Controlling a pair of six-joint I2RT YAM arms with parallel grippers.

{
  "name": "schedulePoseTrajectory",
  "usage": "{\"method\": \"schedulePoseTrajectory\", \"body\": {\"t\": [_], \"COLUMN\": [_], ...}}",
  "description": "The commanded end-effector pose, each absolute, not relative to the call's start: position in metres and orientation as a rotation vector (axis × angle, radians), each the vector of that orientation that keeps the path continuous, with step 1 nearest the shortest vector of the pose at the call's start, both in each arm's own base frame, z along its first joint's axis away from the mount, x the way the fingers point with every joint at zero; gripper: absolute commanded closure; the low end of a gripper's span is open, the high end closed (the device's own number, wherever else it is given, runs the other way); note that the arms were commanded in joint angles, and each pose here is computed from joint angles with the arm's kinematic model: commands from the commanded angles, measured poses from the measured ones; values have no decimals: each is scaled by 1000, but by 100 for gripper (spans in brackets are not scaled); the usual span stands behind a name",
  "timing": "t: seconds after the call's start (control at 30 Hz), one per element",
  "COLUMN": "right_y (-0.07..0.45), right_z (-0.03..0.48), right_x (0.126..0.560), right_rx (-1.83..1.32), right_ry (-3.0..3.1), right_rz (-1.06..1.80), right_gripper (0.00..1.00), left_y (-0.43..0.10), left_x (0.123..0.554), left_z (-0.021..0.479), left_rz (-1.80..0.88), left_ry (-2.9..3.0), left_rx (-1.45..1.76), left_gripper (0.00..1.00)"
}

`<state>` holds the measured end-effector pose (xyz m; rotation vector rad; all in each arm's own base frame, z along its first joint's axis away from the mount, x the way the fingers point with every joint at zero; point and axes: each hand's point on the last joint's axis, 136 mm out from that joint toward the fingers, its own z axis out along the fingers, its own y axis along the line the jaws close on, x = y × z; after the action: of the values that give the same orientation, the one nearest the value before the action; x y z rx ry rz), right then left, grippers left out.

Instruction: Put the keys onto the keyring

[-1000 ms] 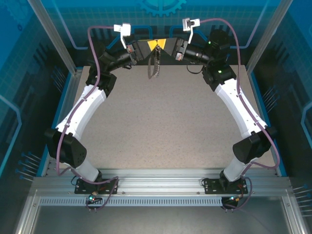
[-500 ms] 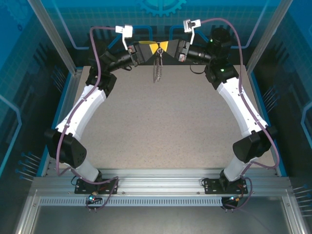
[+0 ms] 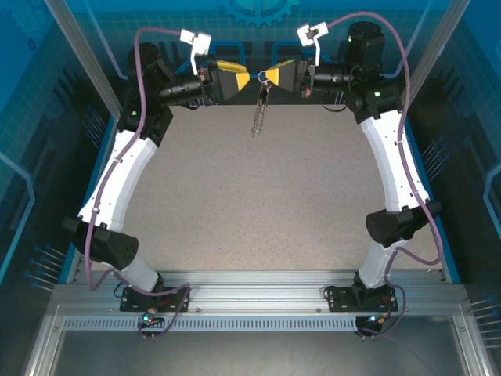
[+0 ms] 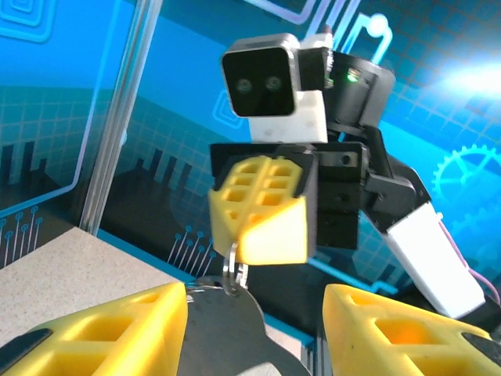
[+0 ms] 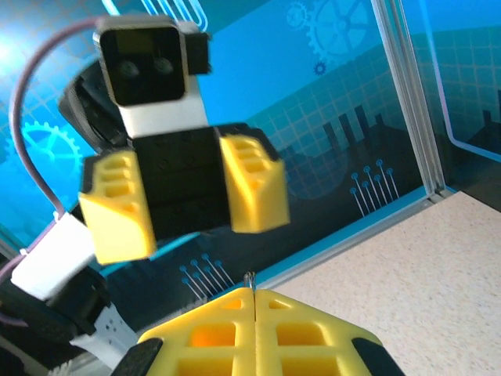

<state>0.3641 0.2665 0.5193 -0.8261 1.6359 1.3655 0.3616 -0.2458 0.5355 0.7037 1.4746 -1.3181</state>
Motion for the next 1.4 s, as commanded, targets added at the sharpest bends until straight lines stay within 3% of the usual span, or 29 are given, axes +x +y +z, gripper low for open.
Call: {"method": "schedulePoseTrajectory", "body": {"t": [0.0,1.37], "right_y": [257,288], "right_z": [501,487], "right_x": [362,348], "right_rx": [-873,-988], "right_ry": [1691,1679], "right_rz": [1394,1558], "right_gripper": [100,100], "left_y": [-249,-263], "left_x": [354,367], "left_z": [520,490], "left_rz": [-1350,-1421], "left_ry": [1538,1613], "left_rx": [802,861], "left_gripper": [51,62]}}
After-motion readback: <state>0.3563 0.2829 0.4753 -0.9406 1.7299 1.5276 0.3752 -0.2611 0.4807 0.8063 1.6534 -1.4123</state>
